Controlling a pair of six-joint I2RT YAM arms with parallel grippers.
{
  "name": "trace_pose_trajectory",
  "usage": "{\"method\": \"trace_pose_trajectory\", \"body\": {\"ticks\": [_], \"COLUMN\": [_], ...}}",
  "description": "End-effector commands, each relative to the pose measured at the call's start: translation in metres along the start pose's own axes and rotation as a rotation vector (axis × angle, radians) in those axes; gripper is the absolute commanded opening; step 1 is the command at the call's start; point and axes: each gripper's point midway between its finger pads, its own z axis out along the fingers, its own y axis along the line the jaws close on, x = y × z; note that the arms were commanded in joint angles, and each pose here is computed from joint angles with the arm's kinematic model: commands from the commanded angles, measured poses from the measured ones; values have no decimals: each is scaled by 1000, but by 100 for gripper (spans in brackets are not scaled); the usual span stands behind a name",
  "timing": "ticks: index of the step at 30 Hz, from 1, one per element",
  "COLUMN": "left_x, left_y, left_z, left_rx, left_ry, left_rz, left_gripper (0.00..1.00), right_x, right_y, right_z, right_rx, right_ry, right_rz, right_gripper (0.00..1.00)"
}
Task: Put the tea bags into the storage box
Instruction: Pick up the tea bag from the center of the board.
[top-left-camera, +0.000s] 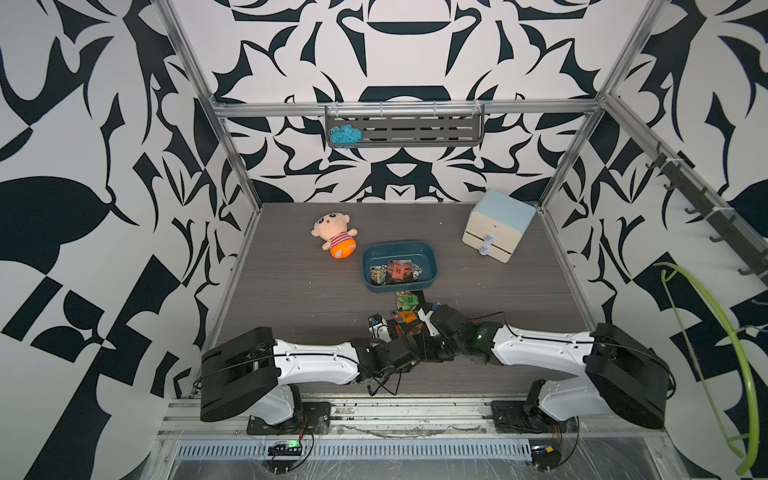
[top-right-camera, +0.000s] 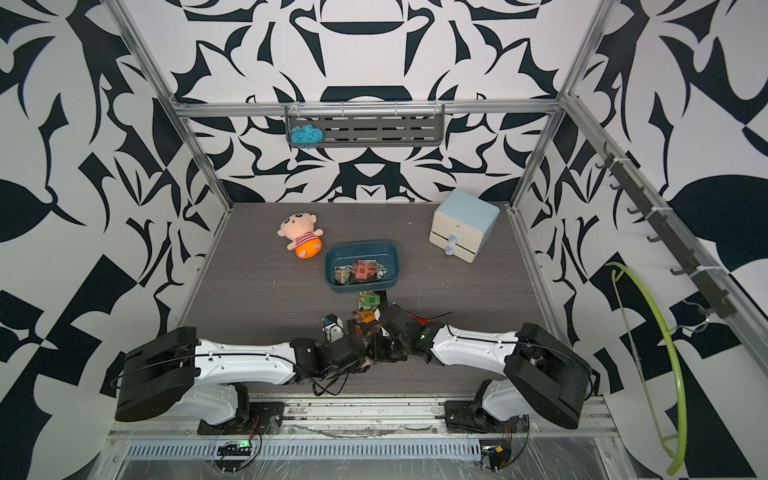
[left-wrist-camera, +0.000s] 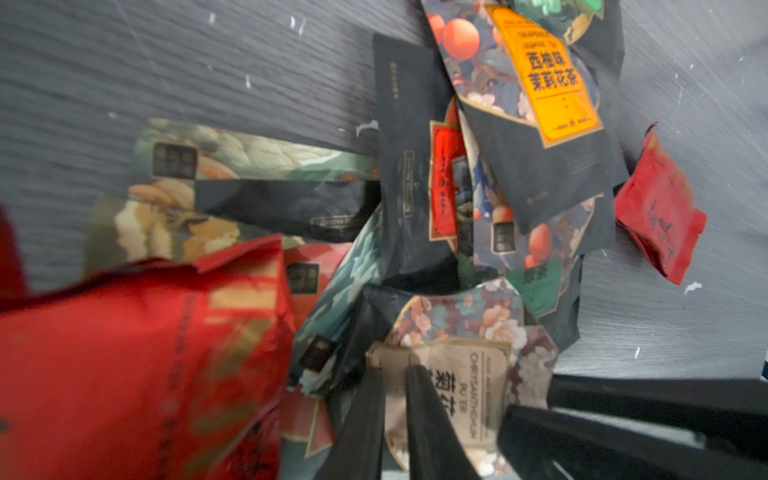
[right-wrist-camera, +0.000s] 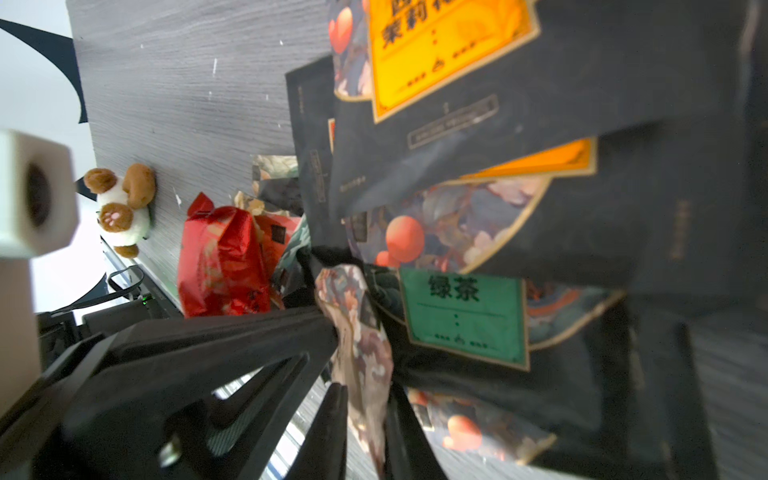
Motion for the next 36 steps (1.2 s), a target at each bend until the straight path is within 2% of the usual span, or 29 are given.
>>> {"method": "trace_pose_trajectory", "body": {"ticks": [1, 8, 12, 19, 25, 31, 36], "left_x": [0, -4, -10, -24, -37, -52, -62], "left_y": [12, 4, -8, -26, -27, -7, 12], "left_z": [1, -7, -19, -41, -60, -76, -86], "left_rx": [-39, 1, 43, 86, 88, 61, 62], "left_ry": [1, -9, -22, -62, -107, -174, -214], "left_rz": [11, 16, 32, 58, 66, 57, 22], "left_gripper": [16, 16, 17, 28, 29, 31, 31], "right_x": [-13, -12, -7, 5, 12, 6, -22], "right_y": [27, 27, 12, -6, -25, -37, -30], "right_z": [-1, -7, -19, -53, -88, -141, -200], "right_rx": [-76, -61, 3, 79, 159, 243, 301], "right_ry": [-27, -29, -42, -65, -114, -242, -461], "right_rz": [-19, -29, -33, -31, -40, -62, -91], "right_gripper": [21, 0, 0, 0, 0, 0, 0]}}
